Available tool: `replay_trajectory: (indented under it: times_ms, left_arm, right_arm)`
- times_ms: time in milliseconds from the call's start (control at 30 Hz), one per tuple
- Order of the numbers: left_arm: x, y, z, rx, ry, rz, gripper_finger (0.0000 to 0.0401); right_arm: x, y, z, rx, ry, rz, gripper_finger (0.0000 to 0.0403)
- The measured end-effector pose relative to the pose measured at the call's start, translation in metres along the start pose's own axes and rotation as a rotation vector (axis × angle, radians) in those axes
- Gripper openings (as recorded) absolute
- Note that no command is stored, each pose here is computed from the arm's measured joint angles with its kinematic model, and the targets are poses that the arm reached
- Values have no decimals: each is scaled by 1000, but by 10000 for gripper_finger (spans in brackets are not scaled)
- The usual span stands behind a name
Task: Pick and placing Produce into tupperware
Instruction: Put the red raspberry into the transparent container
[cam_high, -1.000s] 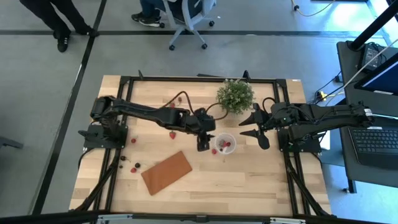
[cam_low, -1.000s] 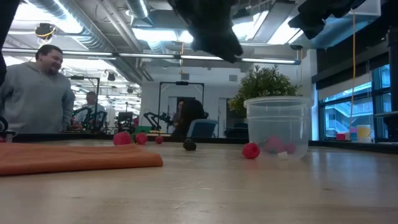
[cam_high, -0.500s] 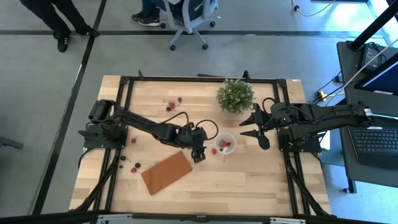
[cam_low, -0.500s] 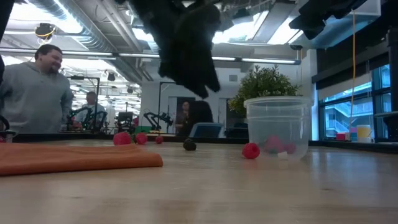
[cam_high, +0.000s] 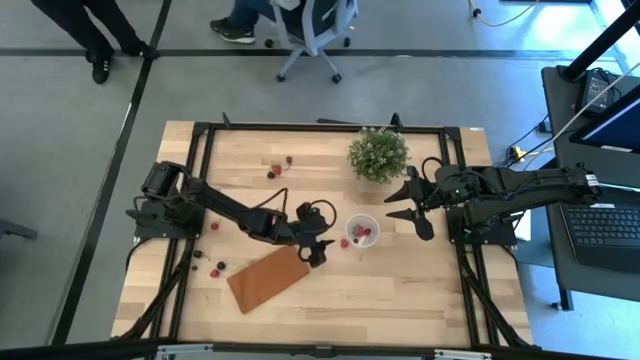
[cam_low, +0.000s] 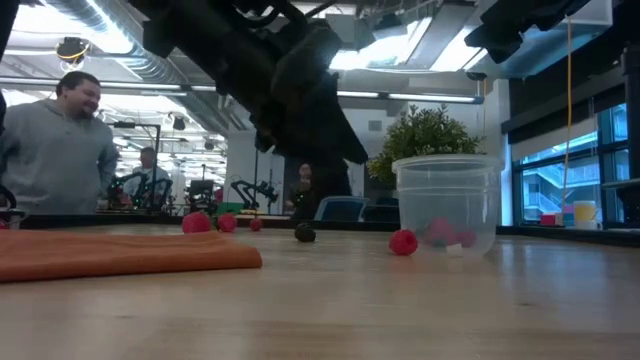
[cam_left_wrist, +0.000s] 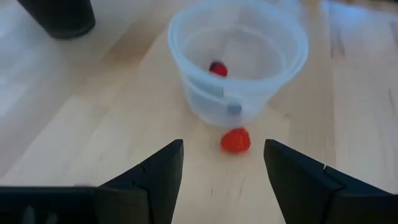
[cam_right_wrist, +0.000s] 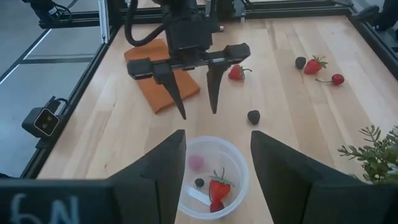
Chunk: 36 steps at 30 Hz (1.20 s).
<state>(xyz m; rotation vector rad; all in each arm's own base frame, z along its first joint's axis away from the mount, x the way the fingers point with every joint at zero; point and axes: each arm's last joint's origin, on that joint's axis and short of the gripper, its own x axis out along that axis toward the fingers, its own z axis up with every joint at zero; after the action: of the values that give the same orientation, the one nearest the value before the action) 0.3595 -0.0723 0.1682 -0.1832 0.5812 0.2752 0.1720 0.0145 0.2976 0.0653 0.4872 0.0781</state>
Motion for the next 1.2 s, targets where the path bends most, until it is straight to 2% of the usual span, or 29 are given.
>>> replay_trajectory:
  times_ms: [267,567,1000,1200]
  left_arm:
    - [1,-1,1,13,-20,-8,216]
    - [34,-12,-19,3,-48,-20,215]
    - [54,-18,-37,-11,-81,-37,215]
    - [60,-16,-45,-11,-96,20,215]
  right_arm:
    - [1,0,0,-6,3,-1,183]
    - [2,0,0,-7,8,-1,184]
    - [2,0,0,-8,10,-1,184]
    - [2,0,0,-8,9,-1,184]
